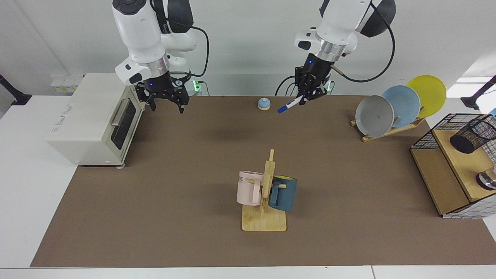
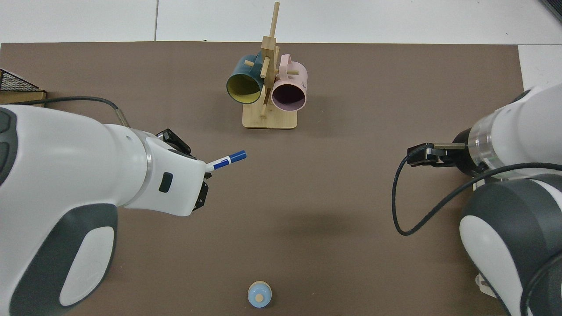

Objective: Put markers into pen holder

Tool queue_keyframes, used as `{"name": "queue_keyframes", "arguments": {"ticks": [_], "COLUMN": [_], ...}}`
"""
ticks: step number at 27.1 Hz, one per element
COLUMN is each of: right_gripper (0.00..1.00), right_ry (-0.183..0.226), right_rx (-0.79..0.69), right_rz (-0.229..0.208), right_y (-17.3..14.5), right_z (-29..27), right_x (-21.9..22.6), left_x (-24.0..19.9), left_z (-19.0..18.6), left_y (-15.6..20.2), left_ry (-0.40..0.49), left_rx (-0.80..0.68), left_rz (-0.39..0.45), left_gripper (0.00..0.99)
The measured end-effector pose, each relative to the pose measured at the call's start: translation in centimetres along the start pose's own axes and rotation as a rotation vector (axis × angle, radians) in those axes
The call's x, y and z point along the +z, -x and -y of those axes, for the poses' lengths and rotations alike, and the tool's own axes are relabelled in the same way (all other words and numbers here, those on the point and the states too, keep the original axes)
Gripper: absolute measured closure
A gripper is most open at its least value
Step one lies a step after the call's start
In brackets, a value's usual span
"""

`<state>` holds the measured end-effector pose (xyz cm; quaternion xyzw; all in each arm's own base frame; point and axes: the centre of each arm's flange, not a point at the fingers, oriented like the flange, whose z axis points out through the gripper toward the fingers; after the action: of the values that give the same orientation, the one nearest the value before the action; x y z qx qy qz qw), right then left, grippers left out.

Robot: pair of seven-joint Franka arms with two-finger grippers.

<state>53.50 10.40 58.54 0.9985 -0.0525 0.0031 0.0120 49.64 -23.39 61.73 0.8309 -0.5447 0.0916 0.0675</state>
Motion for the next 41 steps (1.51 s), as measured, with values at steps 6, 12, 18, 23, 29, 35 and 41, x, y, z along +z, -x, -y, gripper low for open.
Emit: {"name": "queue_keyframes", "arguments": {"ticks": [6,12,18,23,29,35,41], "right_gripper": [0.0,0.0,0.0,0.0,0.0,0.0,0.0], "right_ry": [0.001,-0.001,-0.002,-0.003,-0.002,-0.002,-0.012], "right_rx": [-0.023,-0.076,-0.089,-0.063,-0.038,-0.024,-0.025], "right_rz": [-0.023,-0.028,-0.032,-0.032,-0.031,-0.031,-0.028], "right_y": [0.8,1.8,2.2,1.7,1.2,1.0,1.1], "right_z": [1.1,3.8,4.4,3.1,1.8,1.1,1.3], "right_x": [-1.2,-1.5,-1.7,-1.7,-1.7,-1.7,-1.7], "left_x": [-0.2,-0.6,-0.7,-0.7,-0.7,-0.7,-0.9], "left_z": [0.4,0.4,0.4,0.5,0.6,0.6,0.7], "left_y": [0.7,0.9,1.0,1.2,1.3,1.4,1.4], "left_ry": [0.004,0.003,-0.001,-0.005,-0.006,-0.006,-0.014], "left_rx": [-0.009,-0.009,-0.009,-0.01,-0.011,-0.015,-0.016], "left_rz": [0.024,0.032,0.034,0.043,0.048,0.052,0.057], "left_gripper": [0.815,0.815,0.815,0.815,0.815,0.815,0.815]}}
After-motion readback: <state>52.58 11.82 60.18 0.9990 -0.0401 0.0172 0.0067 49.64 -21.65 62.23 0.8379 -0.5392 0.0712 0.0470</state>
